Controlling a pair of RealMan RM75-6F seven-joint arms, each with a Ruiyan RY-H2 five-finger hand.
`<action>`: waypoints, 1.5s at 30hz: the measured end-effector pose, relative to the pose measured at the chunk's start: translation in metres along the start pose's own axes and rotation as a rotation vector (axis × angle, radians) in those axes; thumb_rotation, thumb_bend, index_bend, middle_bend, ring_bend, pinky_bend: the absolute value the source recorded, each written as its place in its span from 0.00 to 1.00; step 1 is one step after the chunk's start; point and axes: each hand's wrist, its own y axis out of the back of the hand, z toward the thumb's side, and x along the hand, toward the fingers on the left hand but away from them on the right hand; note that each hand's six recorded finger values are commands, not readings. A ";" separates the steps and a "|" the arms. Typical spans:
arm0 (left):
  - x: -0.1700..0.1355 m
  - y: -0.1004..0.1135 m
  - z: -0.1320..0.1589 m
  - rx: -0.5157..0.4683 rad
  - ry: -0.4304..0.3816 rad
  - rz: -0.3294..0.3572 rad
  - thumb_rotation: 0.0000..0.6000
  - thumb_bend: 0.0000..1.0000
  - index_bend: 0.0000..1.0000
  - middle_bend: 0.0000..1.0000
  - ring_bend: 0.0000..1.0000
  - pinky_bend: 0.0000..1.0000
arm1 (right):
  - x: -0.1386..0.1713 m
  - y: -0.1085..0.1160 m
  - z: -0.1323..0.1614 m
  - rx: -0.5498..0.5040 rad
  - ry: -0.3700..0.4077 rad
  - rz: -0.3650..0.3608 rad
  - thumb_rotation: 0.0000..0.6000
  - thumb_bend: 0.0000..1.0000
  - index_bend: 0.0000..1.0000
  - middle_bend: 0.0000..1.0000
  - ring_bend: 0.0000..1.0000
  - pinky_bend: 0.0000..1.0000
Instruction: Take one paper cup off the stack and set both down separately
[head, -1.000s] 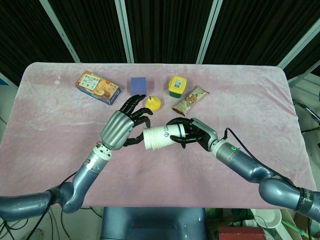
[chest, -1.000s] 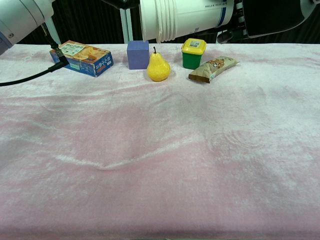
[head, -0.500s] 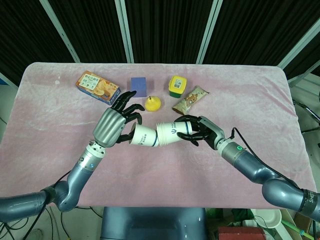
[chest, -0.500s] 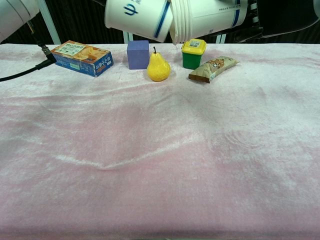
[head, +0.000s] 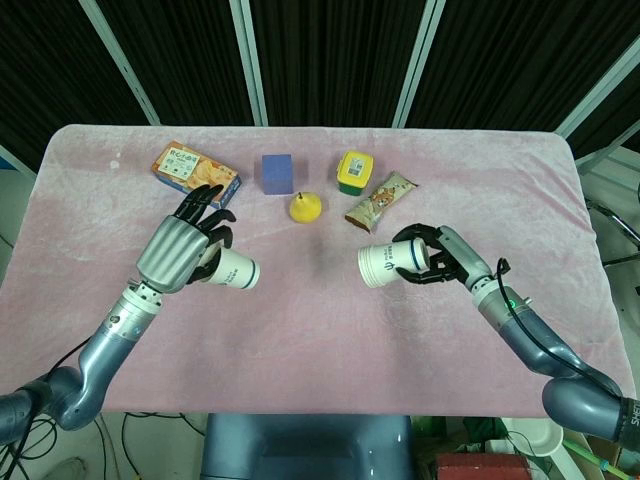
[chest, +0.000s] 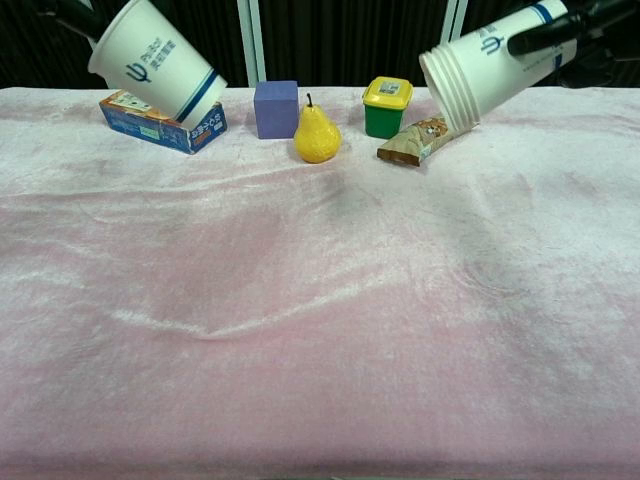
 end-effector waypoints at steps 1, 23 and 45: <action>-0.004 -0.002 -0.006 0.063 0.012 -0.029 1.00 0.64 0.61 0.31 0.00 0.07 | 0.000 0.001 -0.005 0.066 0.001 -0.018 1.00 0.63 0.86 0.68 0.78 0.80; -0.044 -0.080 -0.097 0.430 0.191 -0.364 1.00 0.62 0.57 0.29 0.00 0.05 | -0.017 -0.081 -0.076 1.055 0.043 -0.146 1.00 0.60 0.86 0.65 0.74 0.77; -0.041 -0.111 -0.097 0.404 0.203 -0.389 1.00 0.53 0.51 0.25 0.00 0.04 | -0.027 -0.094 -0.076 1.070 -0.026 -0.035 1.00 0.48 0.58 0.38 0.52 0.61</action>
